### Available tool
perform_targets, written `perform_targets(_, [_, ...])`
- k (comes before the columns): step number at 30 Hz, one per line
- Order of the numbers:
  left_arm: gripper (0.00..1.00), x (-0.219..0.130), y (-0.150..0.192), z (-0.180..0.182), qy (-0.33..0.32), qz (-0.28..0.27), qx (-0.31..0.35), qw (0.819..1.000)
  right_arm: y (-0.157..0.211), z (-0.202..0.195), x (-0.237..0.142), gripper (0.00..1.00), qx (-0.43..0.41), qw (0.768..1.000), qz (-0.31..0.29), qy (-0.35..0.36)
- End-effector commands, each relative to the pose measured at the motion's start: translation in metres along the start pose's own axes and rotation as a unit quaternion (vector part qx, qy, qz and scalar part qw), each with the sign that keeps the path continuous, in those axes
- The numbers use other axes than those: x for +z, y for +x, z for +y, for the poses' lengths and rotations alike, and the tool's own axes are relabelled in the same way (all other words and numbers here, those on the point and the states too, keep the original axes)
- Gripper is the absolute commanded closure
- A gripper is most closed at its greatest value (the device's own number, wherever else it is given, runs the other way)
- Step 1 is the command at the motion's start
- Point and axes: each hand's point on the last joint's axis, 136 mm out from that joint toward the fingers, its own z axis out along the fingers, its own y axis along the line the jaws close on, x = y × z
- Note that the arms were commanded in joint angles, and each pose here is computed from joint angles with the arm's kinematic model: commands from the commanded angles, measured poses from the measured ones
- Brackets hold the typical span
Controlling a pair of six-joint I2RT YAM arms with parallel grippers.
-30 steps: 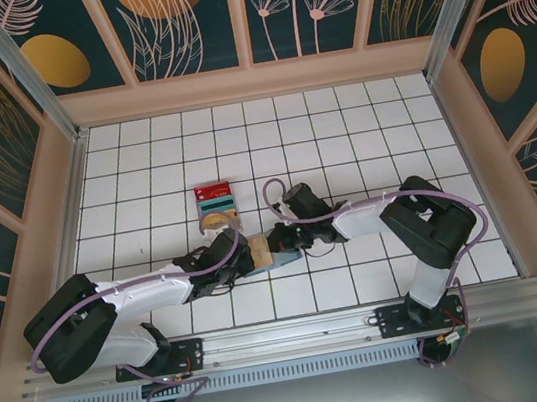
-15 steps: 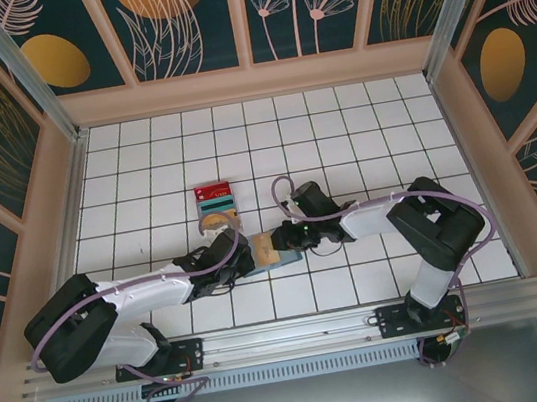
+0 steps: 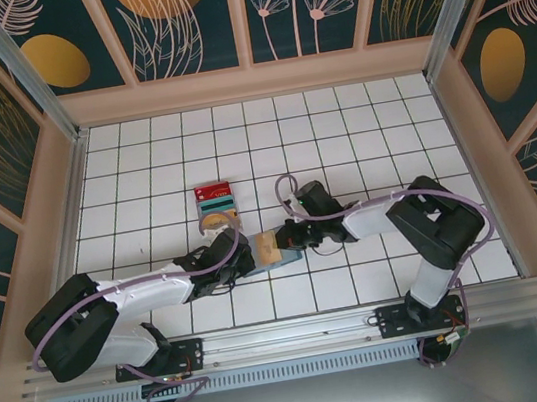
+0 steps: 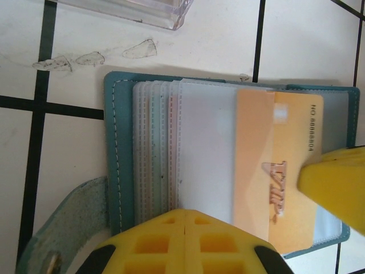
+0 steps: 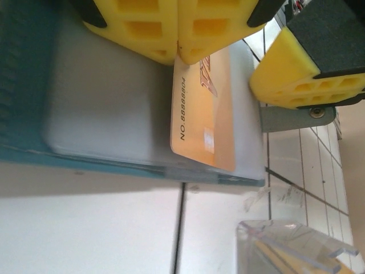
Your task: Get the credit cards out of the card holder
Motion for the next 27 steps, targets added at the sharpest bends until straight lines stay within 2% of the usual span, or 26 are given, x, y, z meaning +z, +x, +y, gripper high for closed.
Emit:
perform_targets(1, [1.0,0.004,0.01,0.024,-0.047,0.019,0.012,0.999,0.005,-0.027,-0.018,1.0,0.015,0.999,-0.007,0.037])
perform_targets(8, [1.0,-0.003,0.0,-0.005,-0.004,0.011,0.011,1.0,-0.012,-0.015,-0.054,1.0,-0.007,0.999,-0.047,0.014])
perform_targets(9, [0.96,-0.007,-0.004,-0.013,0.008,0.007,0.01,1.0,-0.016,-0.01,-0.06,1.0,-0.015,0.998,-0.054,0.01])
perform_targets(11, [0.81,-0.014,-0.013,-0.03,0.032,-0.004,0.007,0.999,-0.021,0.001,-0.067,1.0,-0.031,0.998,-0.062,0.003])
perform_targets(14, [0.66,-0.029,-0.028,-0.057,0.079,-0.025,-0.003,0.997,-0.036,0.012,-0.083,1.0,-0.04,0.995,-0.088,-0.009])
perform_targets(20, [0.62,-0.055,-0.058,-0.092,0.187,-0.037,-0.054,0.98,-0.056,0.042,-0.105,1.0,-0.055,0.989,-0.121,-0.059])
perform_targets(27, [0.62,-0.079,-0.081,-0.113,0.274,-0.049,-0.088,0.956,-0.068,0.091,-0.126,1.0,-0.081,0.975,-0.131,-0.158])
